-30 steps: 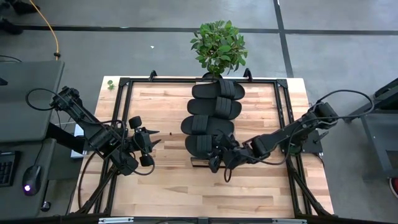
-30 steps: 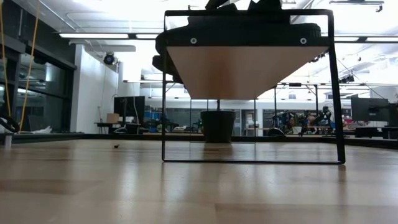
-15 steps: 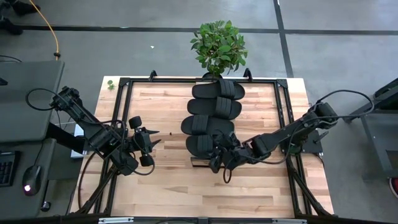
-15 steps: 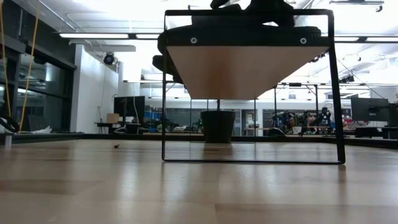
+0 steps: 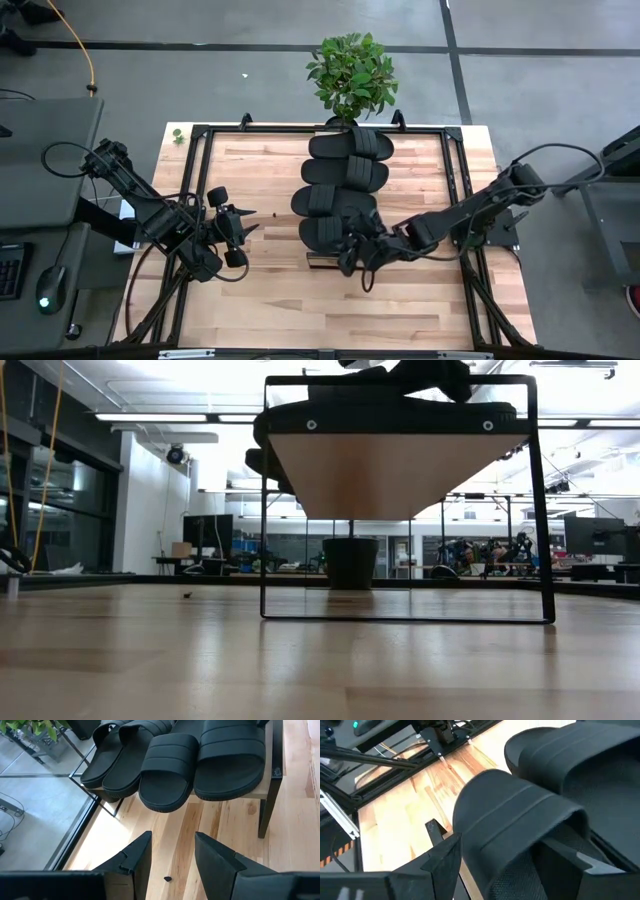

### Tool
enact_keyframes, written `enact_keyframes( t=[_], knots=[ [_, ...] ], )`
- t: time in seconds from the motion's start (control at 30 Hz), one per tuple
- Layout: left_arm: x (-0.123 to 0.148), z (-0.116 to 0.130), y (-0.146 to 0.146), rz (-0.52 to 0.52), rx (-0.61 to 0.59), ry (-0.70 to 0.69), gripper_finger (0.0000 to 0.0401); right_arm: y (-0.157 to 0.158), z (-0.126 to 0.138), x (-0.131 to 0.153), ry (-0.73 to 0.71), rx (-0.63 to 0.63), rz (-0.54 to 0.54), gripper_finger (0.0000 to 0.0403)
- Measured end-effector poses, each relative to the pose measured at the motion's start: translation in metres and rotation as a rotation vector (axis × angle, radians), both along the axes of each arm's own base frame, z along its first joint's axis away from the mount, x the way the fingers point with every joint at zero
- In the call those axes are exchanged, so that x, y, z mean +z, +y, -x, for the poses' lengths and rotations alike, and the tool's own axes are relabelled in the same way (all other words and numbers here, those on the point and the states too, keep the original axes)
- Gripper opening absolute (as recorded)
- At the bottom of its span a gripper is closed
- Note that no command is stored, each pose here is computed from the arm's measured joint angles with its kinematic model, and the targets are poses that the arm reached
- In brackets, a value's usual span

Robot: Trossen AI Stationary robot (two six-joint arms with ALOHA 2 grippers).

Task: Pick and place slides into the shelf
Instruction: Put the slide on the shelf, then return to Home Position

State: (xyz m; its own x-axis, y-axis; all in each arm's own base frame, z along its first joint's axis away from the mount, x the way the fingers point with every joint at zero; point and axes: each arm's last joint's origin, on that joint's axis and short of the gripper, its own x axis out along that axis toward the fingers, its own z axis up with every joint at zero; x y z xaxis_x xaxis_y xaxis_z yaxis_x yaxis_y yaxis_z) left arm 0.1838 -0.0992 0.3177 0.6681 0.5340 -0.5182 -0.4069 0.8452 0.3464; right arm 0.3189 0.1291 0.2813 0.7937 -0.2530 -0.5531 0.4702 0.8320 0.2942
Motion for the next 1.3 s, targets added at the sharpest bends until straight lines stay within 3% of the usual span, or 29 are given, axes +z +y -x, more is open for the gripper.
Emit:
enact_keyframes(
  t=[0.27,0.7,0.93,1.1,1.3],
  knots=[
    [0.000,0.000,0.000,-0.001,0.000,0.001,0.0134,-0.007,0.014,0.013,0.025,0.011,0.031,0.0222],
    [0.000,0.000,0.000,-0.020,0.002,-0.002,0.0134,-0.015,0.034,0.046,-0.024,0.136,0.208,0.0222],
    [0.000,0.000,0.000,-0.019,0.001,-0.001,0.0134,-0.015,0.033,0.046,-0.027,0.138,0.164,0.0222],
    [0.000,0.000,0.000,-0.010,-0.005,0.006,0.0134,-0.015,0.033,0.045,-0.013,0.166,0.190,0.0222],
    [-0.001,0.001,0.001,-0.077,-0.053,0.070,0.0134,-0.021,0.039,0.056,-0.020,0.249,0.299,0.0222]
  ],
)
